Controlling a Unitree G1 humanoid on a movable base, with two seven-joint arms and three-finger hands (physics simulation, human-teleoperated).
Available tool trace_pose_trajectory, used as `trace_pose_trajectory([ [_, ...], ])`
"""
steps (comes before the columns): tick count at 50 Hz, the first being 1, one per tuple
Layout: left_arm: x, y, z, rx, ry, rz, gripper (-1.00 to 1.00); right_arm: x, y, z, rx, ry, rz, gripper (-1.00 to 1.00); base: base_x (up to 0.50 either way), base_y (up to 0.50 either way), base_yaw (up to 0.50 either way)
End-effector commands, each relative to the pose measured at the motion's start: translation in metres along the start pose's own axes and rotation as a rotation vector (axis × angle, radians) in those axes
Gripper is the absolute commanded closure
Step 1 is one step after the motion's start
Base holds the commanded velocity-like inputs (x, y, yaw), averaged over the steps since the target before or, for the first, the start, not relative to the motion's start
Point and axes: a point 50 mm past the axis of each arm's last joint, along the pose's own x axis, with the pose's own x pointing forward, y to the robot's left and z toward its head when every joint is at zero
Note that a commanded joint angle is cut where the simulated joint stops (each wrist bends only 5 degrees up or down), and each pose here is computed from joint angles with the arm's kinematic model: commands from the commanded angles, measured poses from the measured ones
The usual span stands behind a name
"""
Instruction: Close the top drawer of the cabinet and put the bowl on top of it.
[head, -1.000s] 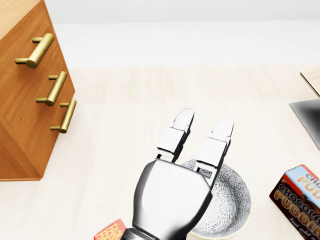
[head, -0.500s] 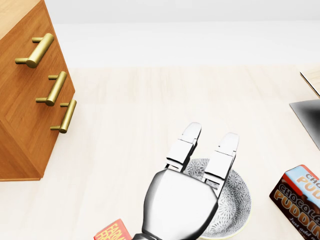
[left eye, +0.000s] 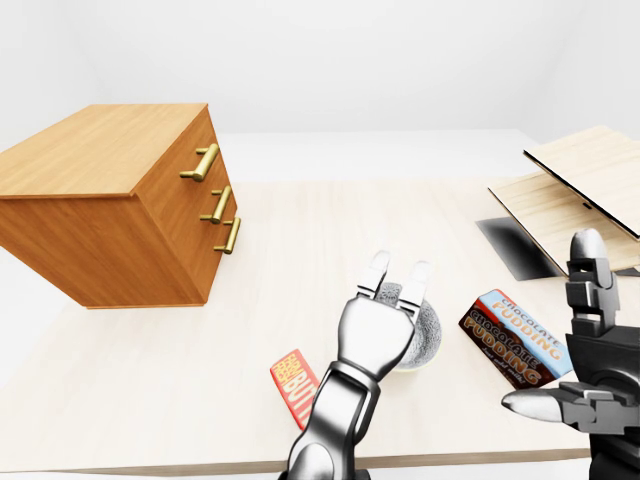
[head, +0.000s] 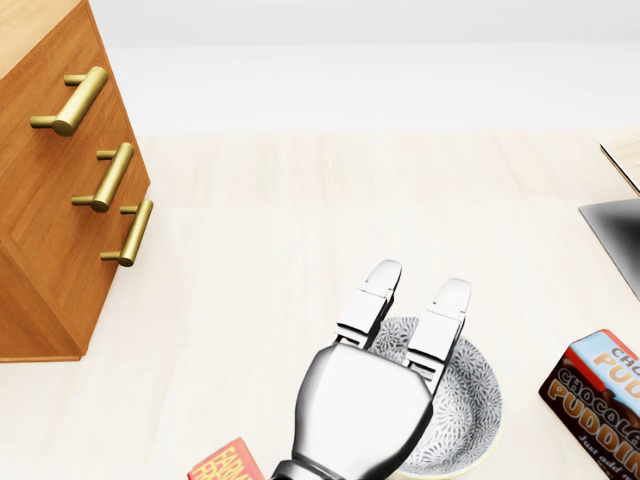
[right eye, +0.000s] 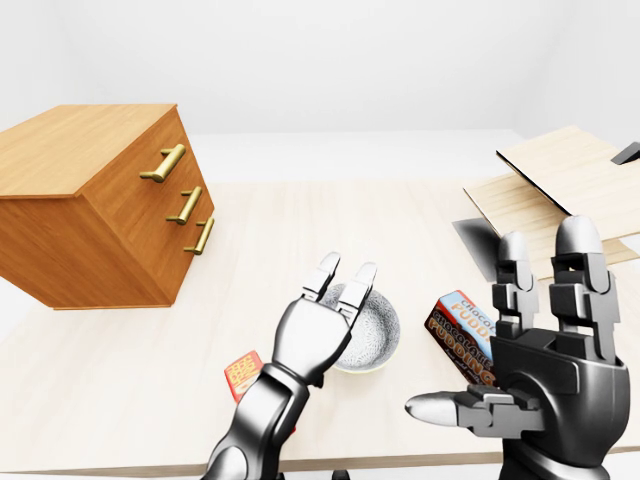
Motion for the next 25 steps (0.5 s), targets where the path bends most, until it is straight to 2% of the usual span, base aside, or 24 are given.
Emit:
trace_pose_trajectory([
  [1,0.001,-0.012,0.0,-0.016,-0.004,-0.034,-1.0,0.0,0.0,0.0,0.001,-0.002,0.001,-1.0,0.0,0.0,0.0],
  [25,0.006,-0.027,0.001,-0.047,-0.014,-0.071,-1.0,0.0,-0.001,-0.004,0.007,0.015,0.001,-1.0,0.0,0.0,0.0],
])
